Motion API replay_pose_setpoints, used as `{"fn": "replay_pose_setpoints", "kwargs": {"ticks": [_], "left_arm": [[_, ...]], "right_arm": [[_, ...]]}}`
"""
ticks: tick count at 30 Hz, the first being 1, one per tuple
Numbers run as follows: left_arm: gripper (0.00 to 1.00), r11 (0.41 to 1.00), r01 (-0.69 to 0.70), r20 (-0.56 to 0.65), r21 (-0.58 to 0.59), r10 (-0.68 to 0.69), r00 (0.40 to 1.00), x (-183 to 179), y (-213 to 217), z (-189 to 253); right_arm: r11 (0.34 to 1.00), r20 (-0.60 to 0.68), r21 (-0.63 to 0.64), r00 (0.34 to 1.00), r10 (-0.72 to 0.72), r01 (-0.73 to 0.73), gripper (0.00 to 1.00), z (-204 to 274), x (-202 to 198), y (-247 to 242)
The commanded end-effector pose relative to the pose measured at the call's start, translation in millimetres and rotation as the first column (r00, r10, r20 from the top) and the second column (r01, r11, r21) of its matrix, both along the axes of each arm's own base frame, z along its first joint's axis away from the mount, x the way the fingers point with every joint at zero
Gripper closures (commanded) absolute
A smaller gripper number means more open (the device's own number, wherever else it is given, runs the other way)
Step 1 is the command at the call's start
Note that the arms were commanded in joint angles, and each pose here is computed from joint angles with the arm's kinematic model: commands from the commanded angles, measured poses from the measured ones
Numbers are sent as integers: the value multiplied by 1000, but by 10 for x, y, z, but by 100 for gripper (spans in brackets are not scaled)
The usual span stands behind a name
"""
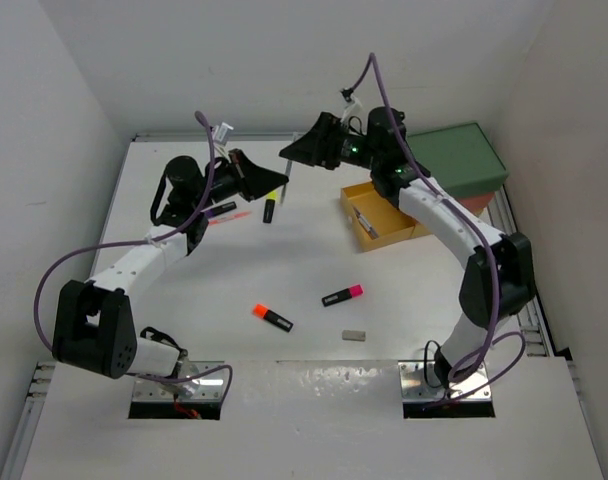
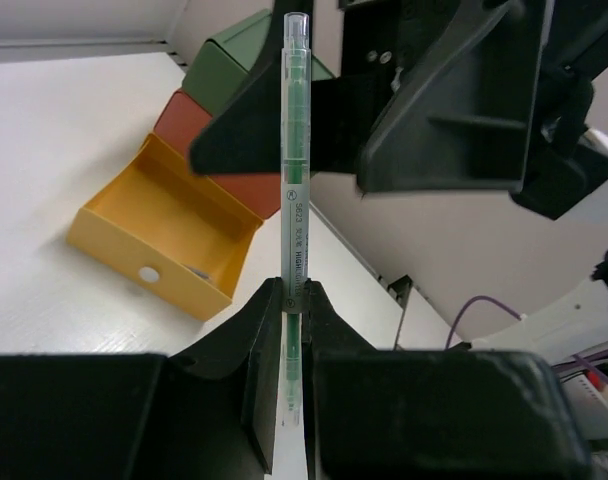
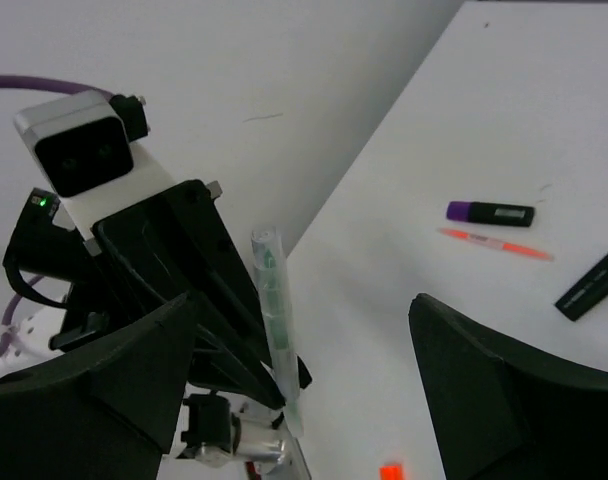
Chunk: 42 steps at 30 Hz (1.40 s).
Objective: Sort the stationery into containers
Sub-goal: Pick up the pen from the center of the board, then place the pen in the drawer.
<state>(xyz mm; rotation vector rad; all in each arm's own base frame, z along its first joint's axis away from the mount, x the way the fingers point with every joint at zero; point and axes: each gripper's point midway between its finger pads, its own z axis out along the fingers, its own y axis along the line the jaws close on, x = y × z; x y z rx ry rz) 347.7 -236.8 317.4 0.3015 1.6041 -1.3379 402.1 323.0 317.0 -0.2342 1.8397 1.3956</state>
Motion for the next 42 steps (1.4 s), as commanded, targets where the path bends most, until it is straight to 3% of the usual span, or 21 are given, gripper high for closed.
{"fn": "replay_pose_setpoints", "kwargs": {"ticks": [1, 2, 5, 6, 8, 9, 10, 11, 13, 14, 15, 16, 17, 18, 19, 20, 24, 28, 36, 41, 42], "left_arm": [[100, 998, 38, 79, -54, -33, 996, -165, 10, 325], [100, 998, 40, 82, -56, -35, 996, -179, 7, 335], [100, 998, 44, 76, -54, -40, 996, -197, 15, 306], [95, 998, 45, 81, -45, -41, 996, -198, 19, 298], [76, 999, 31, 69, 26, -33, 997, -172, 60, 203], [56, 998, 18, 64, 68, -23, 998, -144, 88, 156], [52, 989, -14, 156, 147, -9, 988, -70, 147, 189], [48, 977, -24, 86, 213, 5, 996, -36, 239, -15], [42, 924, -49, 33, 379, 39, 999, 50, 440, -420], [41, 902, -89, 61, 422, 70, 996, 165, 583, -370], [36, 869, -123, 68, 479, 104, 992, 245, 708, -440], [36, 809, -104, 42, 578, 97, 994, 286, 857, -695], [35, 729, -107, 53, 676, 97, 994, 399, 1049, -819], [34, 730, -139, 90, 670, 106, 990, 462, 1081, -664], [27, 636, -151, 98, 757, 118, 988, 581, 1274, -786], [27, 578, -126, 93, 806, 87, 992, 651, 1352, -941], [26, 443, -77, 40, 893, 92, 995, 759, 1582, -1259], [26, 365, -17, -11, 931, 73, 997, 841, 1661, -1549], [29, 245, 52, -66, 968, 50, 997, 1058, 1768, -1953], [32, 207, 141, -147, 968, 14, 989, 1064, 1767, -2284], [32, 205, 152, -157, 967, 10, 988, 1056, 1754, -2326]], "right_arm": [[996, 88, 59, 994, 61, -67, 16, 335, -71, 214], [996, 77, 46, 994, 75, -78, 18, 267, -91, 271], [997, 91, 13, 993, 76, -78, 54, 168, -82, 316], [998, 89, 7, 994, 57, -58, 72, 151, -44, 294], [1000, 83, -5, 996, 27, -26, 83, 119, 42, 189], [1000, 90, -11, 996, 12, -11, 92, 136, 65, 142], [1000, 86, -30, 996, -4, 6, 96, 103, 97, 67], [997, 128, -64, 991, -25, 33, 99, 92, 170, -55], [988, 142, -132, 988, -63, 82, 100, 39, 227, -272], [973, 212, -202, 975, -71, 115, 100, -10, 321, -450], [953, 195, -273, 978, -77, 130, 100, -97, 314, -585], [929, 217, -336, 972, -86, 157, 100, -165, 361, -707], [866, 257, -460, 963, -83, 198, 100, -307, 454, -964], [848, 300, -487, 952, -63, 209, 100, -315, 494, -1033], [775, 307, -590, 951, -44, 227, 100, -468, 543, -1228], [733, 280, -647, 960, -29, 211, 100, -559, 523, -1336], [550, 253, -816, 966, 62, 178, 100, -1035, 645, -1654], [436, 199, -887, 978, 66, 151, 100, -1469, 734, -1863], [372, 98, -926, 991, 93, 57, 98, -2052, 701, -1966], [350, 31, -937, 995, 95, -4, 74, -2248, 649, -2010], [351, 26, -936, 995, 91, -8, 64, -2253, 639, -2019]]}}
